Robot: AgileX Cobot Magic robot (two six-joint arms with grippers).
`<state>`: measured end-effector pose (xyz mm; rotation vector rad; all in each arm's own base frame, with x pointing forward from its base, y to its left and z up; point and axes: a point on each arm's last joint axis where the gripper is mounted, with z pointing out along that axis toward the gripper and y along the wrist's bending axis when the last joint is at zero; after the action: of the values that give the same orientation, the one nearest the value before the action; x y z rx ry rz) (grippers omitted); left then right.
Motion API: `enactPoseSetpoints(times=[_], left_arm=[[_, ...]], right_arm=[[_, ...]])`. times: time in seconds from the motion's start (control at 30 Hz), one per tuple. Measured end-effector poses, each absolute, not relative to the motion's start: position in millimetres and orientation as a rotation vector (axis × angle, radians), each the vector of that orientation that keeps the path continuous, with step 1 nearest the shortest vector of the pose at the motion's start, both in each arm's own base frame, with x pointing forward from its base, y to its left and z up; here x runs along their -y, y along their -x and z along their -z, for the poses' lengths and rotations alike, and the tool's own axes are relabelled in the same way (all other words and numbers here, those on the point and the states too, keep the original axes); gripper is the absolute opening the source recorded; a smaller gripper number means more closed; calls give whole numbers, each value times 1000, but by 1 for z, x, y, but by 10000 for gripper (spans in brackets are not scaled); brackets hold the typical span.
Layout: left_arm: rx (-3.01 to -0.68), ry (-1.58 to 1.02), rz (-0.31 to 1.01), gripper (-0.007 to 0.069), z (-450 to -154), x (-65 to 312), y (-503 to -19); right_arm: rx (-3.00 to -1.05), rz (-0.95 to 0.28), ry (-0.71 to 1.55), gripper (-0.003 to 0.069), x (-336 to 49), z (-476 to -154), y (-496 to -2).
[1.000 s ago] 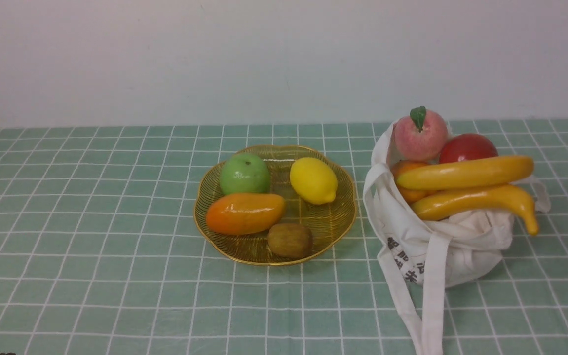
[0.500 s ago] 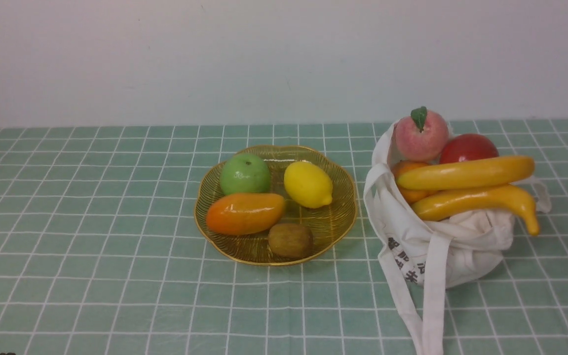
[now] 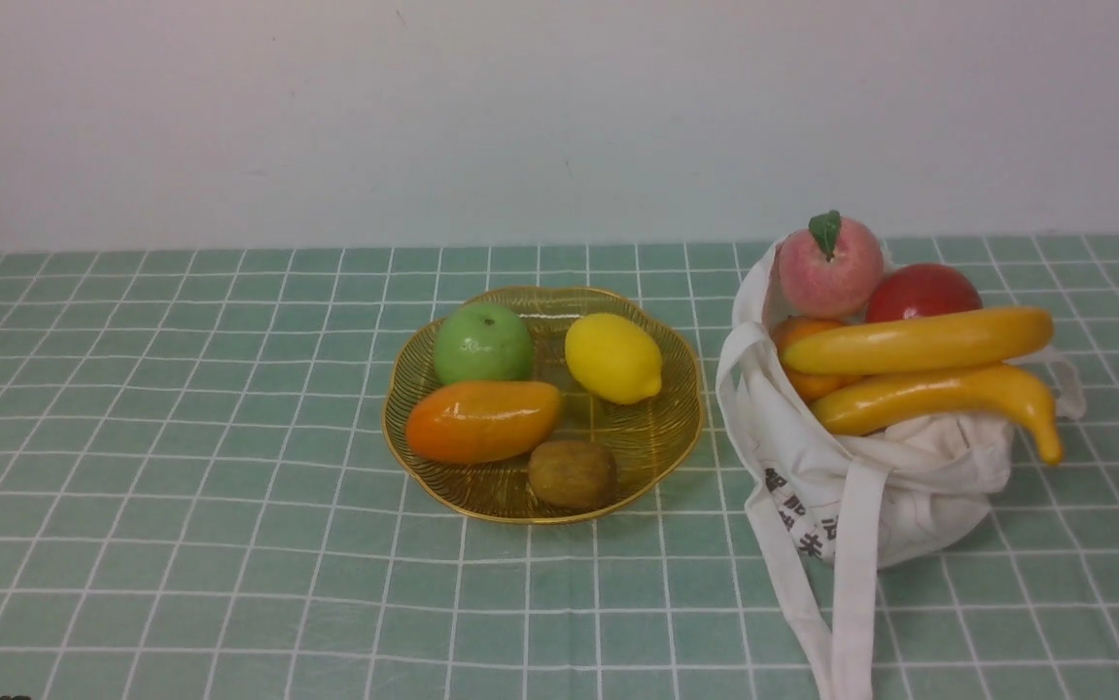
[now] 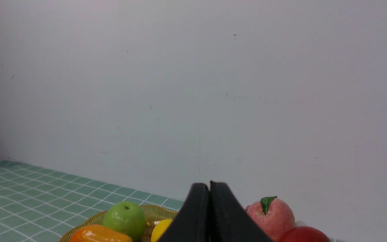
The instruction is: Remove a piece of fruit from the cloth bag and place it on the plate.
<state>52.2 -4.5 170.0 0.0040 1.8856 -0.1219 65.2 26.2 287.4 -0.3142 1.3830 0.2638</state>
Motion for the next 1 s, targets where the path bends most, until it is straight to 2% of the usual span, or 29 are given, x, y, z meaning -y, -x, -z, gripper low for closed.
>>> enactPoseSetpoints(times=[0.2, 0.33, 0.6, 0.7, 1.0], left_arm=[[-1886, -4, 122, -8, -170, 5, -52], [-1886, -4, 122, -8, -170, 5, -52], [-1886, -4, 122, -8, -170, 5, -52], [-1886, -4, 122, -8, -170, 5, -52], [-1886, -4, 122, -8, -170, 5, -52]], right_arm=[[-1389, -251, 323, -15, -25, -278, -63], [-1440, -209, 296, -15, -20, -256, -59], [-1764, -126, 138, -15, -9, -192, -52], [-1833, -118, 102, -15, -8, -179, -52], [-1804, -89, 18, -15, -4, -180, -54]])
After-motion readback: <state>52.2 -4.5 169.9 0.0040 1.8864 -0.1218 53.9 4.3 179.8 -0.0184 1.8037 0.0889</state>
